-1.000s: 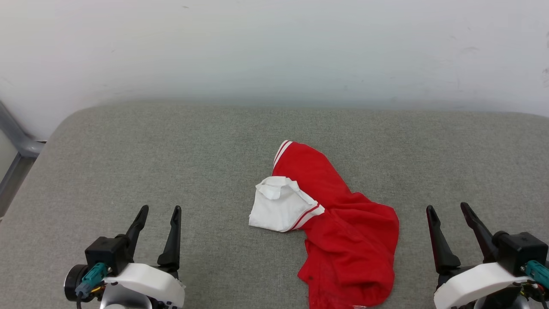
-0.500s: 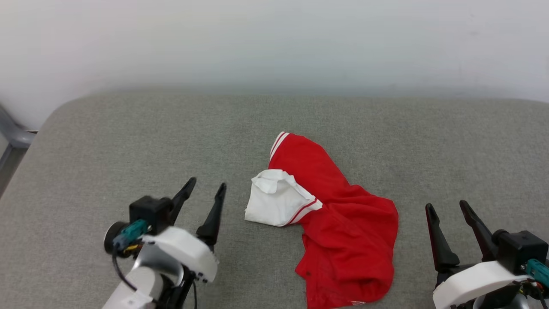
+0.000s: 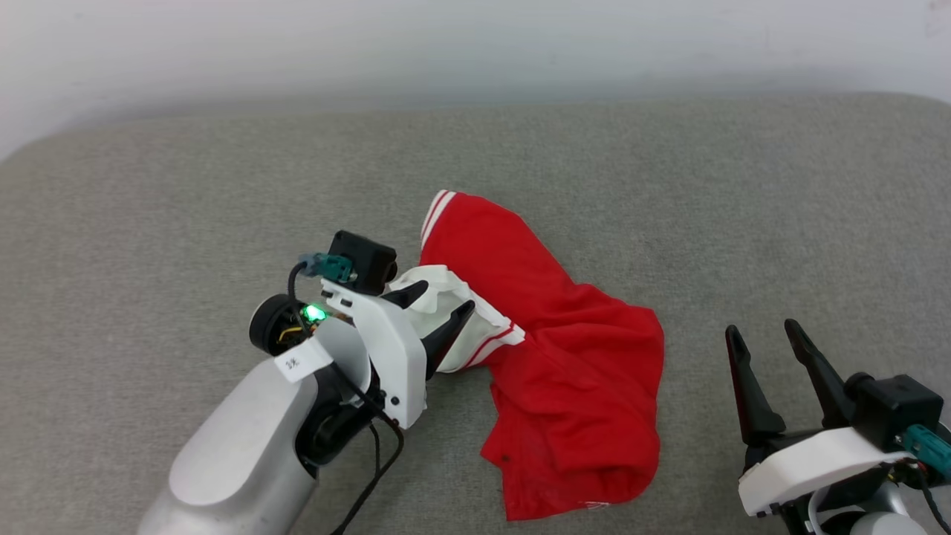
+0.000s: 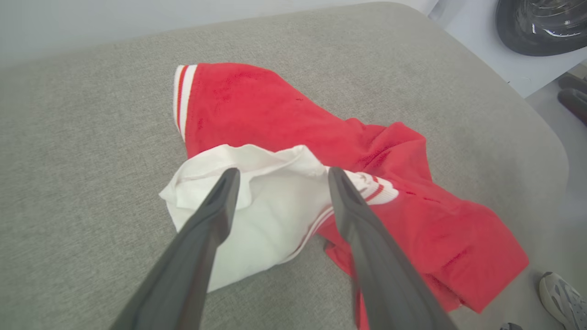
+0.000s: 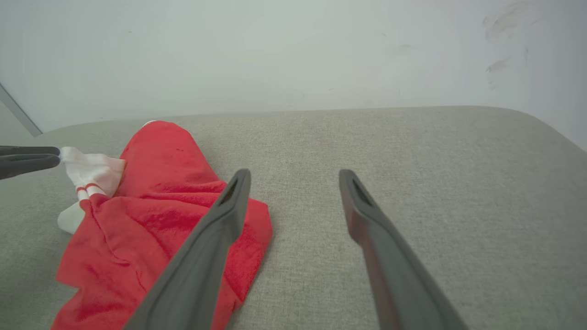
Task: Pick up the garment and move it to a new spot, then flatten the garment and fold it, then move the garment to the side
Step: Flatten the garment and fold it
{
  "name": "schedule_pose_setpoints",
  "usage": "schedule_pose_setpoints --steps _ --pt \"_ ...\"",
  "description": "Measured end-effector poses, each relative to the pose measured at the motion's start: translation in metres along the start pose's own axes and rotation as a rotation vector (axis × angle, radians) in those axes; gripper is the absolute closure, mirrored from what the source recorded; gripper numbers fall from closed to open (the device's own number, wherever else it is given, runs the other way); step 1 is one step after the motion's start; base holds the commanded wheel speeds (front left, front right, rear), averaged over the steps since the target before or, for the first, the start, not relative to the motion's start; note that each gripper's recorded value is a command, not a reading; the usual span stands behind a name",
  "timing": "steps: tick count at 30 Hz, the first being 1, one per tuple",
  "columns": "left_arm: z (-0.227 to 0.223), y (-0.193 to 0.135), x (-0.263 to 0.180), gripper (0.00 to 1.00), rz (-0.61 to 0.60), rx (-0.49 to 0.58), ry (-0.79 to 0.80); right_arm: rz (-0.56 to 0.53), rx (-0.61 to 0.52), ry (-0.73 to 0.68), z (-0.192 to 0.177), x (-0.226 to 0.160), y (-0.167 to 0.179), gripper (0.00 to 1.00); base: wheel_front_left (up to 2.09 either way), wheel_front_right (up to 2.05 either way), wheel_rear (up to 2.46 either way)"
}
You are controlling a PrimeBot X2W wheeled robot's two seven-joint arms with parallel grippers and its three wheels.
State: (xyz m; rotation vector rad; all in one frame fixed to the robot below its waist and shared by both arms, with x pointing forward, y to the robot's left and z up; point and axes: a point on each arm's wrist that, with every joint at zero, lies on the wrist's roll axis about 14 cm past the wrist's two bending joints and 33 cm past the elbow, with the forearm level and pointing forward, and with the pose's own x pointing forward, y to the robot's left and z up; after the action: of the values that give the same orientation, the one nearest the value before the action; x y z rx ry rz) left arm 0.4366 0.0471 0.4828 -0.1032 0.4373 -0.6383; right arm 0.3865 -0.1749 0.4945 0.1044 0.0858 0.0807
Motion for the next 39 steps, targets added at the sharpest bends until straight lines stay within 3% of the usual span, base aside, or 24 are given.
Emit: schedule_pose_setpoints --steps 15,17,19,20,21,28,39 --pt "-0.064 0.002 0.033 0.0 -0.107 0.098 0.421 -0.055 0.046 0.049 -0.025 0.005 -0.018 0.0 0.0 0.0 0.0" --pt "-0.074 0.001 0.034 0.51 -0.121 0.093 0.472 -0.054 0.047 0.048 -0.026 0.007 -0.018 0.0 0.0 0.0 0.0" --pt "-0.08 0.002 0.035 0.89 -0.129 0.093 0.503 -0.057 0.052 0.053 -0.028 0.007 -0.019 0.0 0.0 0.0 0.0" --pt "-0.081 0.002 0.036 0.89 -0.133 0.092 0.509 -0.059 0.052 0.054 -0.028 0.007 -0.019 0.0 0.0 0.0 0.0" --pt "-0.083 0.002 0.036 1.0 -0.134 0.09 0.517 -0.06 0.053 0.053 -0.029 0.008 -0.02 0.0 0.0 0.0 0.0" --pt "-0.067 0.01 0.042 1.0 -0.117 0.131 0.413 -0.068 0.062 0.057 -0.031 0.007 -0.022 0.0 0.0 0.0 0.0" --pt "0.023 0.042 0.007 1.0 0.049 0.244 0.01 -0.021 0.065 0.053 -0.025 0.012 -0.007 0.0 0.0 0.0 0.0"
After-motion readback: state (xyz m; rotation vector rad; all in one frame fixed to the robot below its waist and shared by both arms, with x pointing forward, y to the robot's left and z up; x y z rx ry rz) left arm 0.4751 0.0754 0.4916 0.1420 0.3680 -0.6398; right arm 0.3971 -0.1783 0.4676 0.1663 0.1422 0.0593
